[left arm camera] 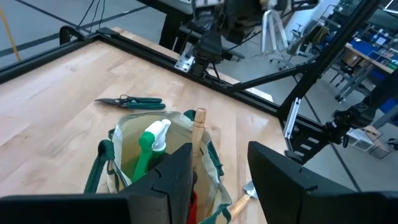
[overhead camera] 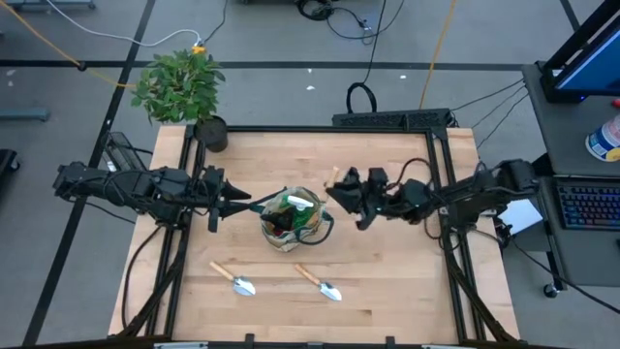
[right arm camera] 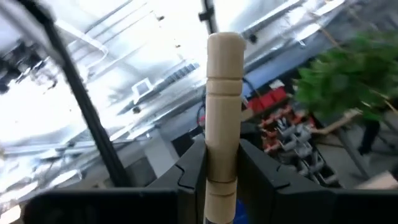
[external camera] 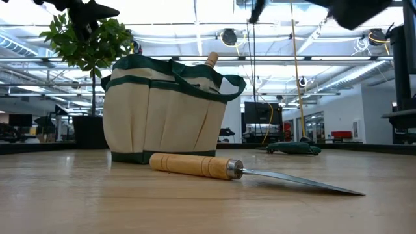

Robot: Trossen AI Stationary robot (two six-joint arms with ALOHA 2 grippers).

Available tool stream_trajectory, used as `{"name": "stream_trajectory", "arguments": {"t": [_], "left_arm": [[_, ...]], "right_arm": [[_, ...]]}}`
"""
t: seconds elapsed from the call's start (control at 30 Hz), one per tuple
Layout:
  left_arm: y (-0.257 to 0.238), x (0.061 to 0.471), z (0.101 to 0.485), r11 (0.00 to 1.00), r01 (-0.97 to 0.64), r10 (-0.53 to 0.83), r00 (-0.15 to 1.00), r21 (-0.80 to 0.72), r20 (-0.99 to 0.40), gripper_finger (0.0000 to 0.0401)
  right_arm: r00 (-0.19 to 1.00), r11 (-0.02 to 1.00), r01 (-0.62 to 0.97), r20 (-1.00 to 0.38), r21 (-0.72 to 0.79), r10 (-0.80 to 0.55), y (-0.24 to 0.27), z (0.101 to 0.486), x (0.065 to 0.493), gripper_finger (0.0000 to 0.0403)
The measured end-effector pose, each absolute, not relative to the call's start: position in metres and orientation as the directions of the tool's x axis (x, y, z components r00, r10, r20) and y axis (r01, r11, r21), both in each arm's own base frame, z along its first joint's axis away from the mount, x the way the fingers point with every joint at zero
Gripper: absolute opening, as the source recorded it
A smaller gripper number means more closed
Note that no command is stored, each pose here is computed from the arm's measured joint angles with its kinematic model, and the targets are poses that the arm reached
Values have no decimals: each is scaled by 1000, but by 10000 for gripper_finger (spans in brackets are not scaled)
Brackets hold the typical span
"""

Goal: Pick & Place Garden tools in Gardening bag
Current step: Put the brown hand rake into the gardening bag

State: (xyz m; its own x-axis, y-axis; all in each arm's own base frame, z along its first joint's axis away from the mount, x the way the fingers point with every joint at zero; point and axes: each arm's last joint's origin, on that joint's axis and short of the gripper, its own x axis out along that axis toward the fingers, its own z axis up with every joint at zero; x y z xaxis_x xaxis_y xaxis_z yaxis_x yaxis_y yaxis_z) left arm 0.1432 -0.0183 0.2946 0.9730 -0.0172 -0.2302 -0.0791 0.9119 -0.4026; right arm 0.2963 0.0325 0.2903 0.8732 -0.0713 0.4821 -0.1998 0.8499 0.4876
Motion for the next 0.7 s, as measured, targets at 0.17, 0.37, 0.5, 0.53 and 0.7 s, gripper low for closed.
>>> {"name": "stream_trajectory", "arguments": {"t": [0.17, 0.37, 0.5, 0.53, 0.7], "left_arm": [[-18, 143, 295, 906, -82, -17, 973, -414, -231, 159], [-18, 143, 295, 902, -84, -17, 973, -422, -231, 159], [-18, 143, 295, 906, -83, -17, 973, -416, -231, 159], [-18, 143, 295, 908, -82, -17, 973, -411, -231, 159], [-18, 143, 295, 915, -78, -17, 973, -395, -231, 159]], "right_arm": [[885, 918, -187, 466, 350, 2, 36, 297, 328, 58], [934, 955, -107, 356, 275, 2, 37, 282, 351, 58], [955, 958, -81, 296, 276, -5, 36, 265, 360, 58], [959, 960, -59, 283, 273, -21, 35, 261, 362, 58], [968, 958, 62, 217, 281, -126, 25, 239, 371, 58]]}}
